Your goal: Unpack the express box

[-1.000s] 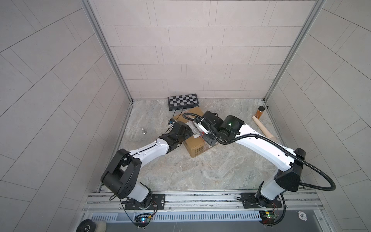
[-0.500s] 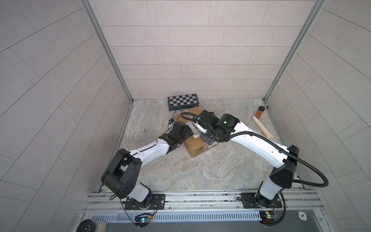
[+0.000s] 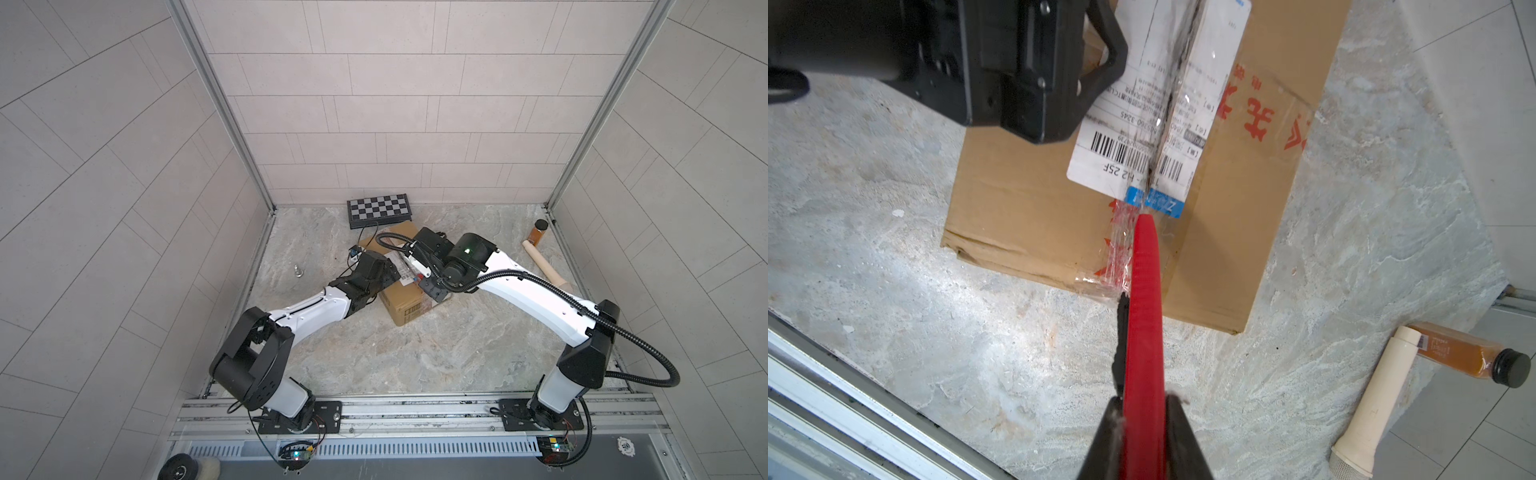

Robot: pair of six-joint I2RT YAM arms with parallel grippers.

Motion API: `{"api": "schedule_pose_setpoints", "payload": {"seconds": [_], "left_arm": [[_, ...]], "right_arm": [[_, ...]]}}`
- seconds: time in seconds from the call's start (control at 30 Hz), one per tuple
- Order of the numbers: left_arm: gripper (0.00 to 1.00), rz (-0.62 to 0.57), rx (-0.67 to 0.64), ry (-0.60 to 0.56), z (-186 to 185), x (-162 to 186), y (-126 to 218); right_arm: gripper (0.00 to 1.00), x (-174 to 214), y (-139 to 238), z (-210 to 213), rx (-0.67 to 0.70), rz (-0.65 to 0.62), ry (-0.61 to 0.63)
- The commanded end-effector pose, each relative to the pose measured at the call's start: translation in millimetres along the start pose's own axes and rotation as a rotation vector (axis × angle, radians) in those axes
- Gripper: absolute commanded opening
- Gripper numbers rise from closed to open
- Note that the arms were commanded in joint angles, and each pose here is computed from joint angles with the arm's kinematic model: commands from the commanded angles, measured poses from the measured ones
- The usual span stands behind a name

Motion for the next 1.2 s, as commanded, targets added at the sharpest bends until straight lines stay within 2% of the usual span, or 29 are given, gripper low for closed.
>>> {"api": "schedule_pose_setpoints", "payload": {"seconds": [0.0,0.43,0.67,0.9,1.17], "left_arm": [[0.94,0.113,-0.463,-0.105,114,33,-8],[0.95,0.094,-0.384,-0.091,98,27,-1],[0.95,0.085,-0.307,-0.083,84,24,5],[0.96,0.048,-0.167,-0.117,50,4,31],[0.98,0.006,-0.077,-0.238,19,-22,72]], "right_arm": [[0.00,45,6,17,-0.101,0.192,0.048],[0.00,-3,-30,20,-0.146,0.075,-0.011],[0.00,-8,-38,26,-0.185,0.075,-0.010],[0.00,-5,-37,28,-0.221,0.064,0.027],[0.00,2,-28,35,-0.275,0.041,0.086]]}}
Point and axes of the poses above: each gripper's point midway between its finger pads, its own y axis back along the fingers, its own z axis along the line the jaws close on, x = y × z, the point moved 4 cm from there along y, back along the fingers, and after that the axes turned 11 degrees about y, right-handed, at the moved point
